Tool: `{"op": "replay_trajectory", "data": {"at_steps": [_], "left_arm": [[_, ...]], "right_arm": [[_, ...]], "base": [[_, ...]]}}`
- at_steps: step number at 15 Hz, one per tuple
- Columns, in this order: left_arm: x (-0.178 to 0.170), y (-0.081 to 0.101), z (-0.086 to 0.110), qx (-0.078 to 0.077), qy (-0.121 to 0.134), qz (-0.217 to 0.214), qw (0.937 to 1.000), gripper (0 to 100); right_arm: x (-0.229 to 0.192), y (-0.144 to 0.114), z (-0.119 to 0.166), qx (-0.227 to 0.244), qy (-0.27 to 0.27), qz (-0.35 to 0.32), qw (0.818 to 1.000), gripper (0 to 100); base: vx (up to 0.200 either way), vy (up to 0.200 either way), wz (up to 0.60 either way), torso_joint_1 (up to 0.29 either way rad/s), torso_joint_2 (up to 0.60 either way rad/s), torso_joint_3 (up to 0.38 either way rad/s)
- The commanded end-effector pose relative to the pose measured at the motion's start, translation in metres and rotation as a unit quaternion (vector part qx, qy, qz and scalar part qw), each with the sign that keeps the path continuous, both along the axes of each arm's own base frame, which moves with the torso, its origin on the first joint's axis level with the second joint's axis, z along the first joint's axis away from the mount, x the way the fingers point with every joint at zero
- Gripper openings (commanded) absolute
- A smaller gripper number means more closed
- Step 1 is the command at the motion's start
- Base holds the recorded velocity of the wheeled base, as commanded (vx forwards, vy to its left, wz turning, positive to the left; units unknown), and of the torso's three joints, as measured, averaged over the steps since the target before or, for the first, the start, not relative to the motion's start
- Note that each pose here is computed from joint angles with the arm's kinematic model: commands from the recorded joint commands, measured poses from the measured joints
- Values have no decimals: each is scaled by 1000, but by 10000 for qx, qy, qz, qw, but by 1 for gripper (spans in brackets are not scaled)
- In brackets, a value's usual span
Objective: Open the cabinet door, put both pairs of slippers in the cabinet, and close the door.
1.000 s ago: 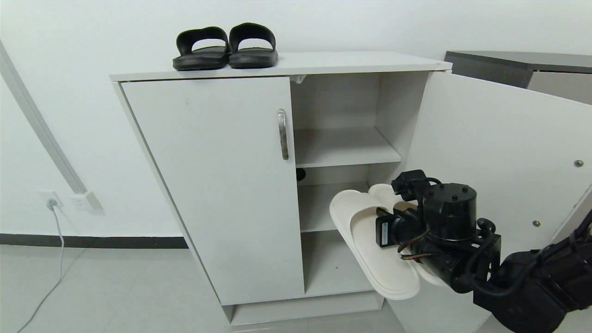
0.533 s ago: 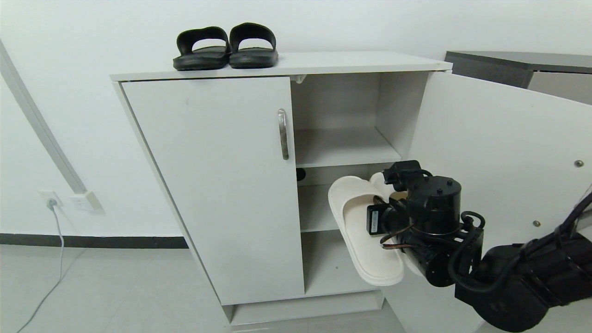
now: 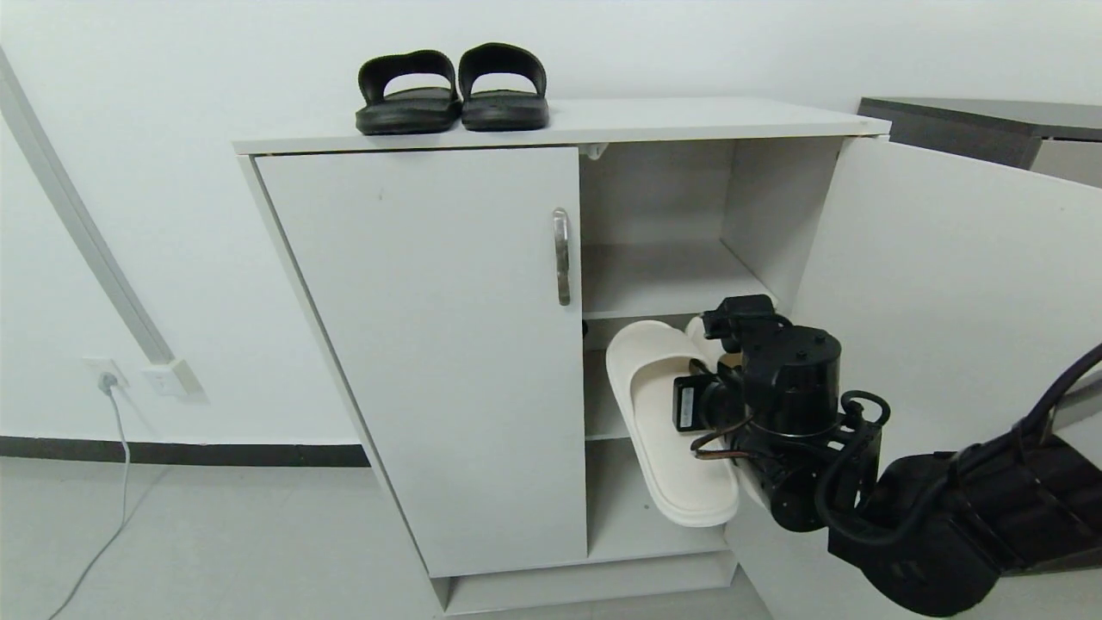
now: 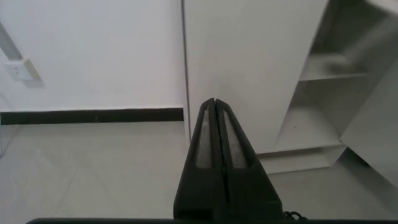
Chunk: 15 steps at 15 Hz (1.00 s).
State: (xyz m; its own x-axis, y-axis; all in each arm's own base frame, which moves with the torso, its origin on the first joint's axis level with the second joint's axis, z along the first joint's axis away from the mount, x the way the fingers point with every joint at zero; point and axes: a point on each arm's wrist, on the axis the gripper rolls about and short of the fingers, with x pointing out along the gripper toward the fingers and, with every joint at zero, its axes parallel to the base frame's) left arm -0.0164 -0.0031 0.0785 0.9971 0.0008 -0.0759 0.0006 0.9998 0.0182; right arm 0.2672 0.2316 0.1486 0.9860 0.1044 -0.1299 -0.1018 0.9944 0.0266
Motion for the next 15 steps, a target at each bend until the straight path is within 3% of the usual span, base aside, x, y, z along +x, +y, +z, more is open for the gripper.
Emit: {"op": "replay_trajectory", "data": {"at_steps": [1,7,9,15], "left_arm": [[0,0,0,-1,26,-5,10000,0],[0,0,0,-8,26,10,10000,0],[0,0,0,-31,26,12,10000,0],[0,0,0,-31,26,12,10000,0]], "right_arm": [[1,-1,1,-1,-15,-37,10000,0],[-9,-14,17,-19,-164,-59,9998,0],[-9,-14,17,-19,-164,-51,9999,0],[-9,-4,22,-27,-252,157,9996,0]], "base": [[0,0,0,0,0,0],[0,-33,0,0,0,0],[0,-200,0,2,2,9],[0,0,0,0,0,0]]}}
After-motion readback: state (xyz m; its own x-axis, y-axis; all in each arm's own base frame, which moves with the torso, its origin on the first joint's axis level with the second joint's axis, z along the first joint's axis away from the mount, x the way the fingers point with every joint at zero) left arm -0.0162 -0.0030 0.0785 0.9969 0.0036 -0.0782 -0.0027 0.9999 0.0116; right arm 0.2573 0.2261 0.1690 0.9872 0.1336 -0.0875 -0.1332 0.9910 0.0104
